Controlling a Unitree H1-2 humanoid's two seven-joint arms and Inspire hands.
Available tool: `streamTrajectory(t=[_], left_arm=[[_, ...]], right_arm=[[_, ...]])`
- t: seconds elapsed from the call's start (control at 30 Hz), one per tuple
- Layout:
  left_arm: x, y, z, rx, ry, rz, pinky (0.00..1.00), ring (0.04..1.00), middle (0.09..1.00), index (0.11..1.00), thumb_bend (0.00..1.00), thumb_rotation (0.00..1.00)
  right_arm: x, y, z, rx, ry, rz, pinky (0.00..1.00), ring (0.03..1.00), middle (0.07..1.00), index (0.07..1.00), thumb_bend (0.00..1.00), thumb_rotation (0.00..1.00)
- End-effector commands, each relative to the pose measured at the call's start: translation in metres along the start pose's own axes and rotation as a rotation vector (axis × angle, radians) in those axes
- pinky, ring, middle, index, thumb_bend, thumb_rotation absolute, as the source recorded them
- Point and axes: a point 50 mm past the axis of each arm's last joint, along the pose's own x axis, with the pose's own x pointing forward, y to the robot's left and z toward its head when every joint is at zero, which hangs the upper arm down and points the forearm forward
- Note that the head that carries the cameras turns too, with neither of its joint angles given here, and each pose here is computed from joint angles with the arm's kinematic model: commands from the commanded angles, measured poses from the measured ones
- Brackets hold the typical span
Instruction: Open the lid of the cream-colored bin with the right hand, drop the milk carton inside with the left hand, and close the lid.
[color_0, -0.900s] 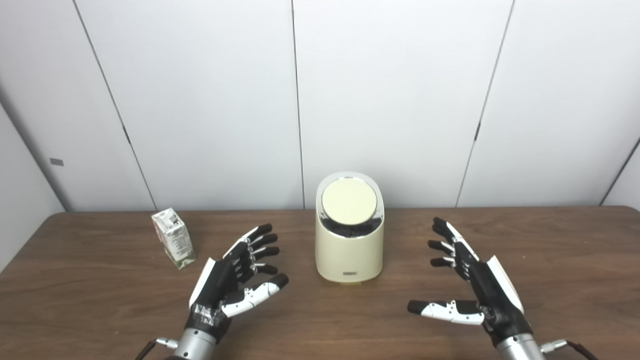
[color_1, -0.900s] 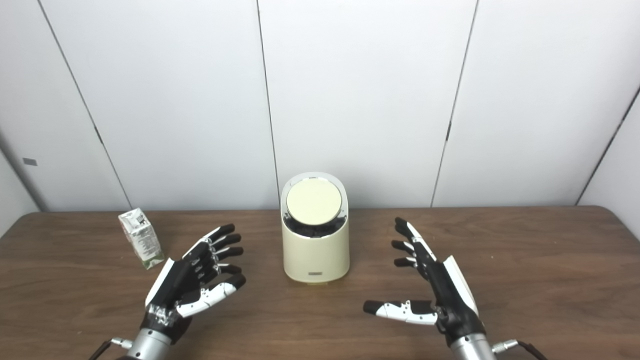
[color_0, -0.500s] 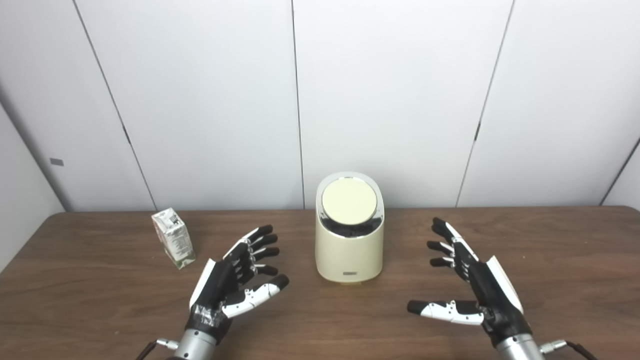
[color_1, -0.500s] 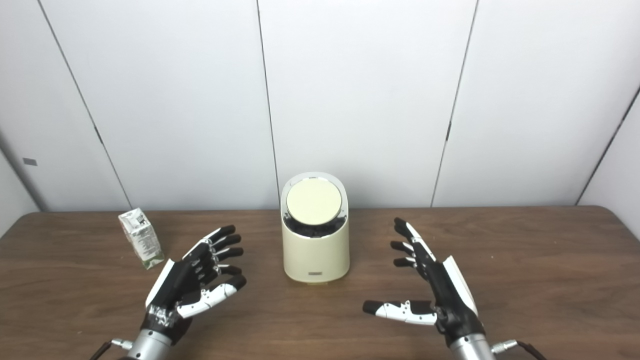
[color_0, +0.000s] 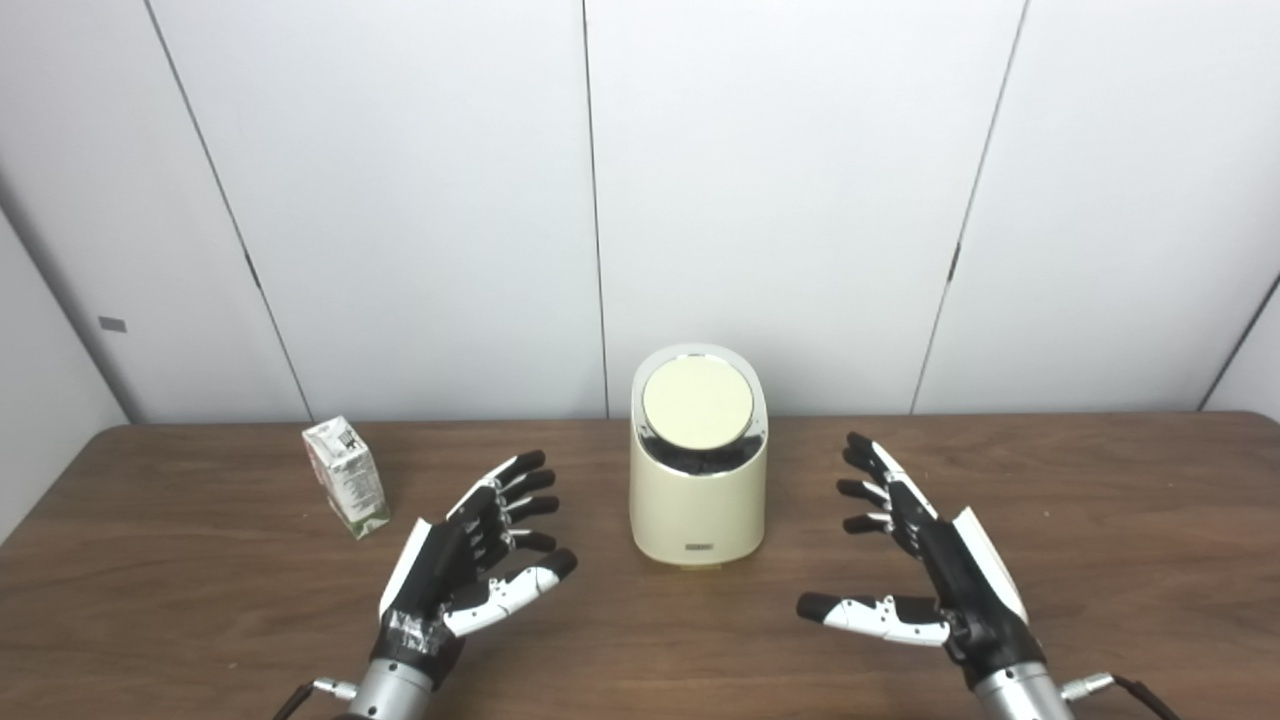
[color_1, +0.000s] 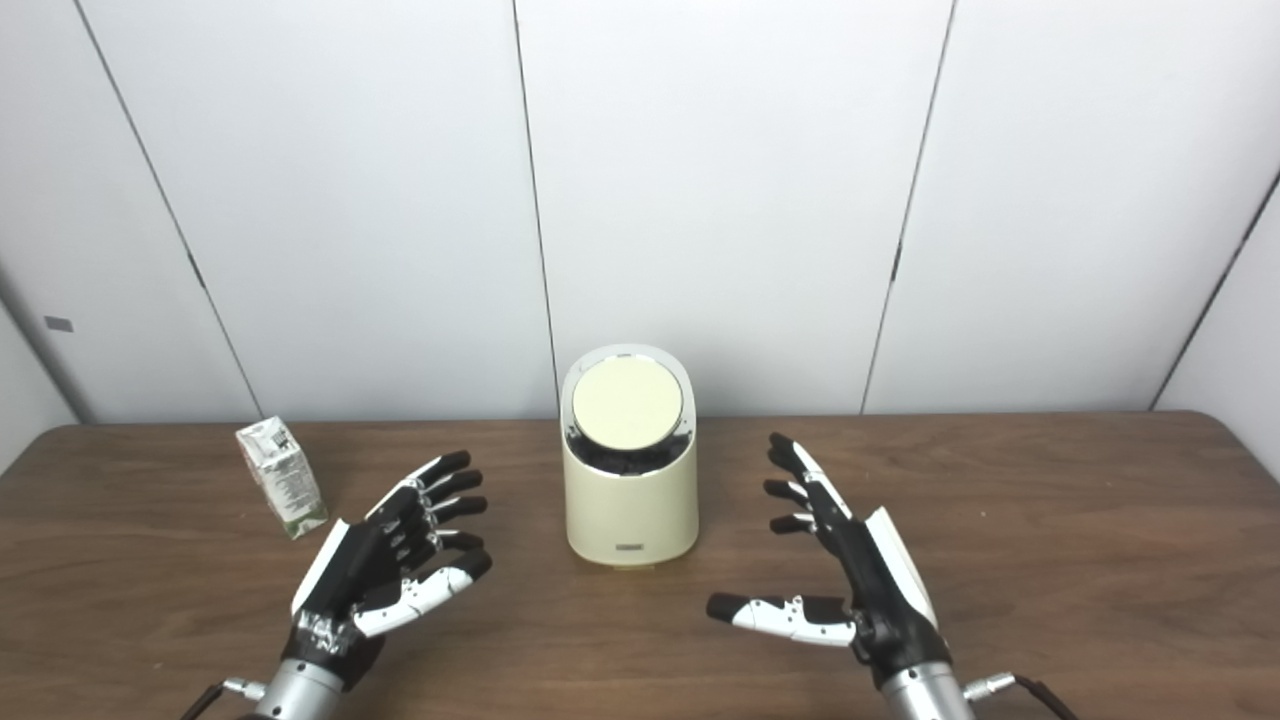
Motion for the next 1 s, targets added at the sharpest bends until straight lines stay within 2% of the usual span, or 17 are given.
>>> streamTrajectory(t=[0.0, 0.17, 0.33, 0.6, 0.77, 0.97], left_arm=[[0.012, 0.002, 0.013, 0.012, -0.075, -0.006, 0.65, 0.792, 0.850, 0.905, 0.69, 0.18], [0.015, 0.002, 0.012, 0.007, -0.074, -0.011, 0.65, 0.794, 0.851, 0.910, 0.68, 0.18], [0.017, 0.001, 0.011, 0.024, -0.075, -0.006, 0.66, 0.796, 0.850, 0.907, 0.68, 0.18], [0.020, -0.001, 0.011, 0.012, -0.073, -0.005, 0.66, 0.792, 0.845, 0.908, 0.68, 0.16], [0.021, -0.003, 0.008, 0.002, -0.074, -0.008, 0.66, 0.800, 0.848, 0.906, 0.68, 0.16], [0.023, -0.006, 0.009, -0.001, -0.079, -0.006, 0.65, 0.796, 0.849, 0.908, 0.69, 0.16]], right_arm=[[0.018, -0.008, 0.023, -0.005, -0.088, -0.027, 0.75, 0.894, 0.942, 0.939, 0.80, 0.40], [0.039, -0.009, 0.034, -0.013, -0.070, -0.060, 0.75, 0.897, 0.939, 0.934, 0.87, 0.47], [0.057, -0.010, 0.041, -0.021, -0.071, -0.085, 0.73, 0.886, 0.930, 0.932, 0.87, 0.47], [0.090, -0.012, 0.054, -0.076, -0.023, -0.098, 0.83, 0.932, 0.956, 0.973, 0.89, 0.47], [0.113, -0.013, 0.068, -0.178, 0.017, -0.074, 0.75, 0.916, 0.960, 0.975, 0.89, 0.49], [0.140, -0.013, 0.080, -0.236, 0.037, -0.055, 0.74, 0.894, 0.950, 0.975, 0.91, 0.47]])
